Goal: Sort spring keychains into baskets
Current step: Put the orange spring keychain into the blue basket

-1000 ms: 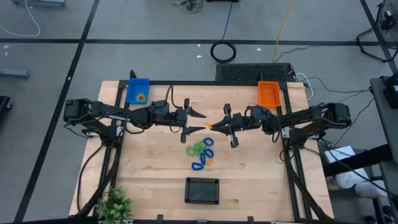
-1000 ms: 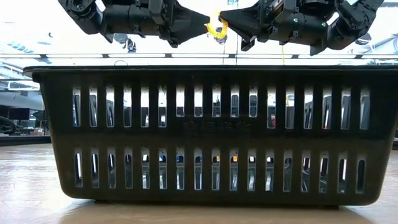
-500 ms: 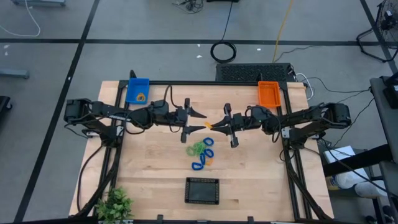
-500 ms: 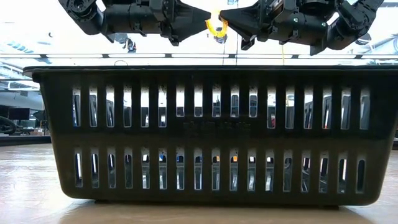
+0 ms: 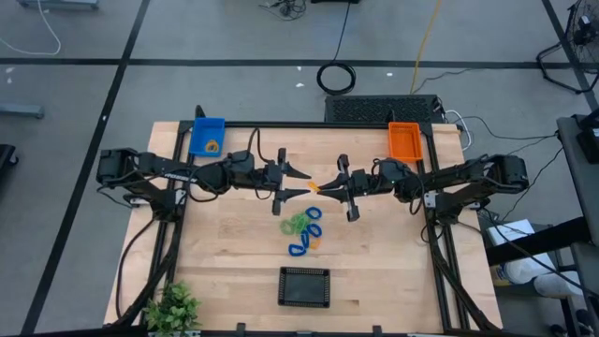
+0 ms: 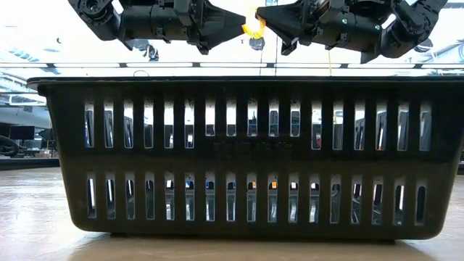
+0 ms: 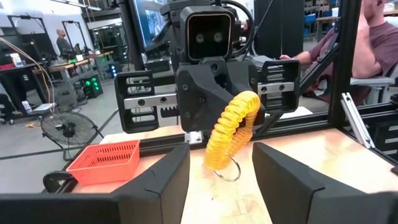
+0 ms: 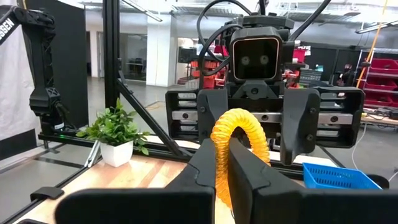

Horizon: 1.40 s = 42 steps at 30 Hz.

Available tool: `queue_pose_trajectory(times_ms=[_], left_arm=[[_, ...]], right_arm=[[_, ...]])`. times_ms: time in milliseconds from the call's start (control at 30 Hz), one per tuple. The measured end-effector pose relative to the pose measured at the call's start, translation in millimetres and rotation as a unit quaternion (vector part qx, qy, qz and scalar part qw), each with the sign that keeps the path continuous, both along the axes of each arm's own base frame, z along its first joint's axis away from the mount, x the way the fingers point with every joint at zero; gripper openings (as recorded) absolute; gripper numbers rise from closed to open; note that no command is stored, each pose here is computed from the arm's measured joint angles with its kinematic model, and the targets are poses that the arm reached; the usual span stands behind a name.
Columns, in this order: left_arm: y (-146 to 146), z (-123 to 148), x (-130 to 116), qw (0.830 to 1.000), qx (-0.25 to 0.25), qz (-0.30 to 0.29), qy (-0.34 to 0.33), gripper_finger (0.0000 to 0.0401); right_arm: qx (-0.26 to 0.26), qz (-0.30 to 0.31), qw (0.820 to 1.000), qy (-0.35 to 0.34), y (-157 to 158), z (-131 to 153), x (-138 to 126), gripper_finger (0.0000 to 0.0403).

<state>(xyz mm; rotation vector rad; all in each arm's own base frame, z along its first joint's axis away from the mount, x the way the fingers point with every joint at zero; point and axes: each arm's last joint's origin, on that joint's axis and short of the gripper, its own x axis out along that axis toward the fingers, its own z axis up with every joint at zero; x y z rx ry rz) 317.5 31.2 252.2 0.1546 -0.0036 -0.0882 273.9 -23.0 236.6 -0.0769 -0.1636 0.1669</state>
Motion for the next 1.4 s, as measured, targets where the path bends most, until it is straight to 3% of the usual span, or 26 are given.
queue_pose_trajectory(times_ms=[433, 967, 1133, 1300, 1400], left_arm=[[-1, 1, -1, 1.0, 0.009, -0.007, -0.002, 0.0183], [-1, -1, 0, 1.0, 0.017, -0.009, 0.007, 0.0158], [-1, -1, 0, 1.0, 0.021, -0.017, 0.006, 0.0119], [-1, -2, -1, 0.999, 0.021, -0.029, 0.008, 0.003], [2, -2, -1, 1.0, 0.008, -0.026, 0.009, 0.0025]], right_arm=[[0.004, -0.011, 1.0, 0.014, 3, -11, 21, 0.0004], [0.005, -0.016, 1.0, 0.017, 1, -11, 21, 0.0004], [0.003, -0.017, 1.0, 0.016, 1, -11, 21, 0.0008], [0.003, -0.017, 1.0, 0.016, 1, -11, 21, 0.0013], [0.003, -0.019, 1.0, 0.015, 0, -11, 21, 0.0015]])
